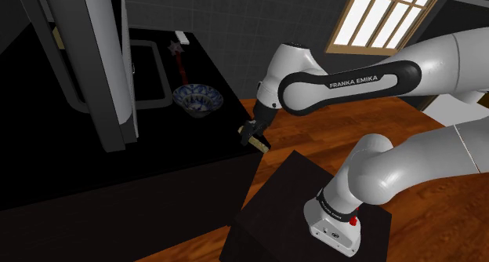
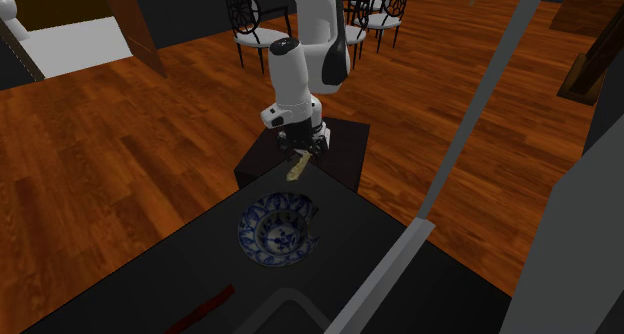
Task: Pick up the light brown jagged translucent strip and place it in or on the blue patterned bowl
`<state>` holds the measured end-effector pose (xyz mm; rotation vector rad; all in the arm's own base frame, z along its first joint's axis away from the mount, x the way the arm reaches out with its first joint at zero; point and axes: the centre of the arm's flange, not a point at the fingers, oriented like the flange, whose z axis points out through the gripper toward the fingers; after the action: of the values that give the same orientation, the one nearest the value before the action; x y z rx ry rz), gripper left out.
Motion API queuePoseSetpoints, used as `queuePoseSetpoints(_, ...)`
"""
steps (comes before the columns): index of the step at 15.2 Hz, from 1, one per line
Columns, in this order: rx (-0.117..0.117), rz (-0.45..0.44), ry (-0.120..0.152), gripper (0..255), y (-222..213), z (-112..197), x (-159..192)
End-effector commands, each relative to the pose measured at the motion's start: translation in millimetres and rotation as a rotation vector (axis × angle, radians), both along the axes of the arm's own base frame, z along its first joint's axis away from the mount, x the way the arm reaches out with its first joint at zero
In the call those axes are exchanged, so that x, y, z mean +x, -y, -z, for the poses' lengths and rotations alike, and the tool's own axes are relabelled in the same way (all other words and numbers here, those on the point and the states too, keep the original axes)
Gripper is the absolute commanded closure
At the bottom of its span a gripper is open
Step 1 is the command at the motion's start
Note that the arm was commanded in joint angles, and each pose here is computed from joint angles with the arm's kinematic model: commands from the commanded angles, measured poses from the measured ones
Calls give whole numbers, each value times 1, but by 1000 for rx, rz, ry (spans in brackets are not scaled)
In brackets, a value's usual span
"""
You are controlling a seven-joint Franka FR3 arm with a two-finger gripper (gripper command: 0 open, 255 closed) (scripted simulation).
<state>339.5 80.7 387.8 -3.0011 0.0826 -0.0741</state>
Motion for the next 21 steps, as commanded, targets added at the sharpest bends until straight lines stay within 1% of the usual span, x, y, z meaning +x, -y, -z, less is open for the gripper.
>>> queuePoseSetpoints(1, 0, 0, 0, 255, 0, 0, 0)
queuePoseSetpoints(10, 0, 0, 0, 255, 0, 0, 0)
queuePoseSetpoints(21, 0, 0, 0, 255, 0, -58, 0)
